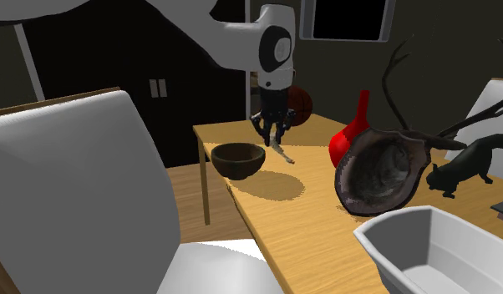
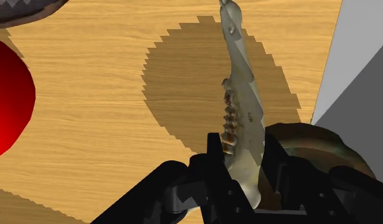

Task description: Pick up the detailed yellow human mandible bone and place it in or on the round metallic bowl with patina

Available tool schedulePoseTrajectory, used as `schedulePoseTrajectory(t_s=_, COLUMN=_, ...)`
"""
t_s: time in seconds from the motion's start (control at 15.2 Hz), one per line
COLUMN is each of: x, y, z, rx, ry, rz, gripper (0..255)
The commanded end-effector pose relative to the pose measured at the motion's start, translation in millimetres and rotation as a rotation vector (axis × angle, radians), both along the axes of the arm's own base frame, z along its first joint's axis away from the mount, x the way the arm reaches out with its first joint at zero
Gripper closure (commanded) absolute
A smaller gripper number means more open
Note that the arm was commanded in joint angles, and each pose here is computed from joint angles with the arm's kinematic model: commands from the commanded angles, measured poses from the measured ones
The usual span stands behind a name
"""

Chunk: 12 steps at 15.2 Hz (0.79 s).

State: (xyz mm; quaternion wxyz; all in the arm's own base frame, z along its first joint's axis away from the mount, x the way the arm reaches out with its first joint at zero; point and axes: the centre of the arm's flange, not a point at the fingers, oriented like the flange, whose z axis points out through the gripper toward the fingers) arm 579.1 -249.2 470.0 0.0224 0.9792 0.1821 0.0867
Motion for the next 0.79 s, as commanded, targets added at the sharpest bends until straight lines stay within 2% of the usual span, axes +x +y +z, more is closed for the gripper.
schedulePoseTrajectory(t_s=0.0, x=0, y=1, z=8, rx=0.000, ry=0.000, rz=0.000, gripper=255)
schedulePoseTrajectory(t_s=0.73, x=76, y=125, z=11, rx=0.000, ry=0.000, rz=0.000, gripper=255)
